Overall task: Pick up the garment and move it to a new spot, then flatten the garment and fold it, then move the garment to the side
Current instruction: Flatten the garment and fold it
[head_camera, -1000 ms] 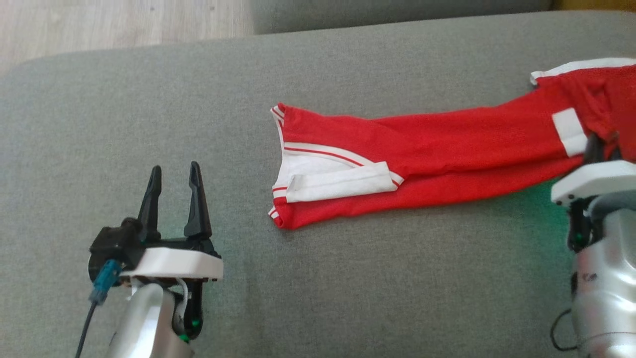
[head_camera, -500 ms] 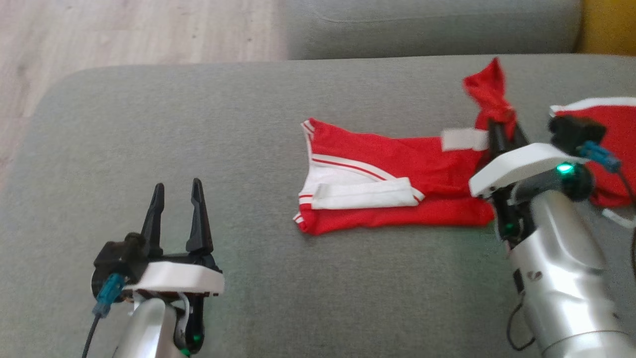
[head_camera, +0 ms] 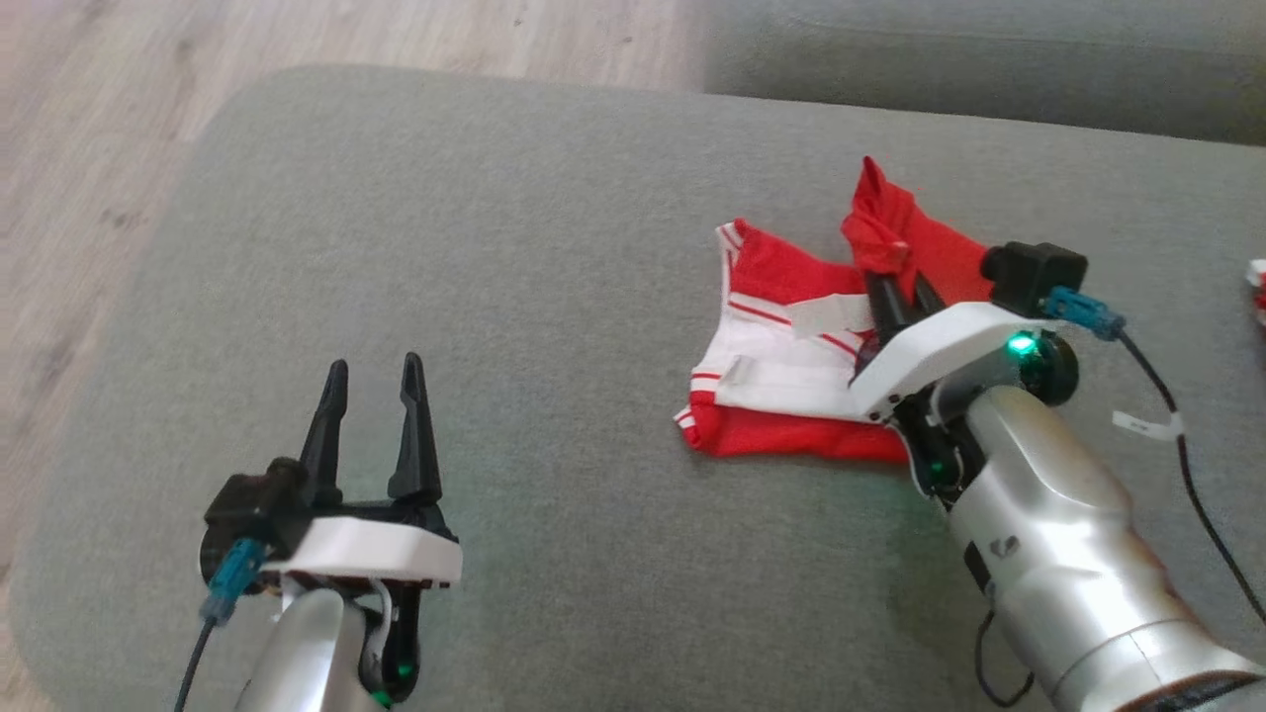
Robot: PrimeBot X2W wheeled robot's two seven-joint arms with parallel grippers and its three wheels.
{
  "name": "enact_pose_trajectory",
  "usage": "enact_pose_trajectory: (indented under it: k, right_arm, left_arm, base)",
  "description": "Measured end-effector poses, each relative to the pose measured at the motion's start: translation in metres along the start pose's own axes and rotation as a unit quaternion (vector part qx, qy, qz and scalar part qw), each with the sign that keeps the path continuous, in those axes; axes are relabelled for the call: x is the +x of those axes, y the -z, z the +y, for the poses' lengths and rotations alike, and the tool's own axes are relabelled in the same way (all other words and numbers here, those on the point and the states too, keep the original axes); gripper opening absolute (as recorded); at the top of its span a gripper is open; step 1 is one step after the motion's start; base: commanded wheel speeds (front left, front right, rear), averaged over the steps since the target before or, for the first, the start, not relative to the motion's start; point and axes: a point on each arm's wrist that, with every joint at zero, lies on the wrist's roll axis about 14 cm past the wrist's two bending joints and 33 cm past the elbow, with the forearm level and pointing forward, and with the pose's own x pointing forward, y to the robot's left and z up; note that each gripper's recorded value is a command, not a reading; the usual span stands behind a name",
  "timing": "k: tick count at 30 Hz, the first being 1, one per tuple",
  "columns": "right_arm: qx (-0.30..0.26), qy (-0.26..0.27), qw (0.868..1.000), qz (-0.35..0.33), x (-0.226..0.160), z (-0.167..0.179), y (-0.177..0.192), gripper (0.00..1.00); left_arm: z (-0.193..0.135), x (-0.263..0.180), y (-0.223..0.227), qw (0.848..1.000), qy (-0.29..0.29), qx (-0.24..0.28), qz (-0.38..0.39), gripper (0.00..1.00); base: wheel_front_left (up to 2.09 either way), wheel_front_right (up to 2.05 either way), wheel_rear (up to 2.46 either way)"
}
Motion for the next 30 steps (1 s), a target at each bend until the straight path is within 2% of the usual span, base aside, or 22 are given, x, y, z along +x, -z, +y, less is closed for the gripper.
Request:
enact_pose_trajectory:
  k: [5,13,14,15,18,23,26,30]
  right_arm:
    - [-0.003,-0.035,0.999,0.037,0.012,0.021,0.026,0.00]
    - [-0.016,-0.069,0.993,0.094,0.010,0.038,0.066,0.00]
    - [-0.018,-0.072,0.993,0.096,0.009,0.039,0.068,0.78]
    - [-0.014,-0.072,0.993,0.095,0.009,0.039,0.068,1.00]
    - [-0.015,-0.085,0.992,0.090,0.008,0.046,0.066,1.00]
    - [-0.014,-0.107,0.993,0.053,0.010,0.060,0.039,1.00]
    - [-0.010,-0.103,0.995,0.015,0.009,0.058,0.012,1.00]
    - [-0.012,-0.066,0.996,-0.065,0.005,0.035,-0.045,1.00]
  left_arm:
    - [0.009,-0.004,0.007,1.000,-0.015,0.000,0.011,1.00]
    - [0.013,0.000,0.010,1.000,-0.023,0.000,0.016,1.00]
    - [0.013,0.001,0.009,1.000,-0.024,0.001,0.016,1.00]
    - [0.013,0.002,0.010,1.000,-0.024,0.001,0.017,1.00]
    - [0.011,0.003,0.012,1.000,-0.022,0.001,0.019,1.00]
    - [0.002,0.008,0.013,1.000,-0.008,-0.001,0.020,1.00]
    - [-0.008,0.012,0.011,1.000,0.006,-0.003,0.016,1.00]
    - [-0.023,0.019,0.005,1.000,0.027,-0.007,0.005,1.00]
  base:
    - [0.00,0.00,0.00]
    - [0.00,0.00,0.00]
    - [0.00,0.00,0.00]
    - [0.00,0.00,0.00]
    - [0.00,0.00,0.00]
    - [0.00,0.00,0.00]
    - [0.00,0.00,0.00]
    - [0.00,0.00,0.00]
